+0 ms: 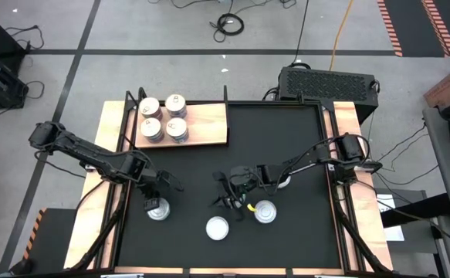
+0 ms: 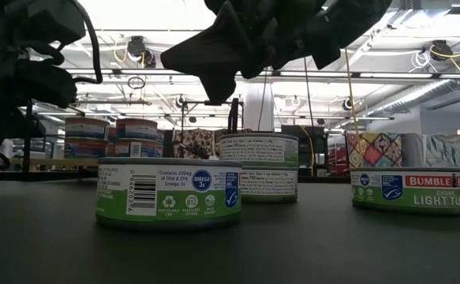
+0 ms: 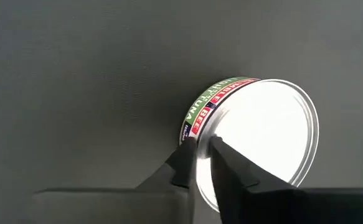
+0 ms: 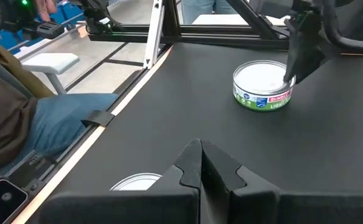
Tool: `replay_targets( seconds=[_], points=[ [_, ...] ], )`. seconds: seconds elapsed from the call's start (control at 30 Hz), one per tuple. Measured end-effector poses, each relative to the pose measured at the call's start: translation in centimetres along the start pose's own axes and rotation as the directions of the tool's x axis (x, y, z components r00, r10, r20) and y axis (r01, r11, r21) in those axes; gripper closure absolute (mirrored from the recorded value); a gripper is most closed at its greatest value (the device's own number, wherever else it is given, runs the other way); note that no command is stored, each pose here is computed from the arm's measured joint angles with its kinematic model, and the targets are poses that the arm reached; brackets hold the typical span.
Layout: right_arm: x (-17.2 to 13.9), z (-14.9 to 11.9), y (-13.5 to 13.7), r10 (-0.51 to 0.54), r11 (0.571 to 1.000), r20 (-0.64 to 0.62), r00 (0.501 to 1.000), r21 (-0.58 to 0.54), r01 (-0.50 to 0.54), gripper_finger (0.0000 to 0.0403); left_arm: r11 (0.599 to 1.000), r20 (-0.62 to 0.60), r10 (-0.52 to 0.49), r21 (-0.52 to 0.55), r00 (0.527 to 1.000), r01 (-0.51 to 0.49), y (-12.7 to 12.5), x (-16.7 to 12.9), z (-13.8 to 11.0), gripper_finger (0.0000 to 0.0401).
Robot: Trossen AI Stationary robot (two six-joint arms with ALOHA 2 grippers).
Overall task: Stack canned seafood by type on shelf
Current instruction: Put the green tuna can on the shelf
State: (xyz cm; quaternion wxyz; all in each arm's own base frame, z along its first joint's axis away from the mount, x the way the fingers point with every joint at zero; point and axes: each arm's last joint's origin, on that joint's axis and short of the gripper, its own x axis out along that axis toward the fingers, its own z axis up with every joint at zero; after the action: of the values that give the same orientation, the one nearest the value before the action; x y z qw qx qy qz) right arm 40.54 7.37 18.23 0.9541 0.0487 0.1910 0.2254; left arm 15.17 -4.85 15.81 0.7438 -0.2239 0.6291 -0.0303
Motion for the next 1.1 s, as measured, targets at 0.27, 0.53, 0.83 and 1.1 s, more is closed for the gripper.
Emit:
replay_targets(
  seconds=[0.27,0.53,0.83,1.1],
  points=[
    [0.0,0.0,0.0,-0.002,1.0,0.0,1.0,0.0,0.002,0.0403,1.0,-0.003,0.001,0.0,1.0,-0.001,0.0,0.0,0.0,0.0398],
    [0.0,0.0,0.0,0.001,1.0,-0.002,1.0,-0.004,-0.001,0.0403,0.999,-0.001,-0.019,-0.044,1.0,0.019,0.4,-0.2,0.2,0.04],
    [-0.4,-0.1,-0.2,-0.009,1.0,-0.046,0.999,0.01,0.009,0.0403,0.993,0.065,-0.061,-0.094,0.996,0.067,0.6,-1.7,1.5,0.0401],
    [-0.6,-0.3,-0.5,-0.013,1.0,-0.075,0.997,0.022,0.015,0.0403,0.987,0.107,-0.104,-0.114,0.989,0.116,0.9,-2.2,2.3,0.0401]
  ],
)
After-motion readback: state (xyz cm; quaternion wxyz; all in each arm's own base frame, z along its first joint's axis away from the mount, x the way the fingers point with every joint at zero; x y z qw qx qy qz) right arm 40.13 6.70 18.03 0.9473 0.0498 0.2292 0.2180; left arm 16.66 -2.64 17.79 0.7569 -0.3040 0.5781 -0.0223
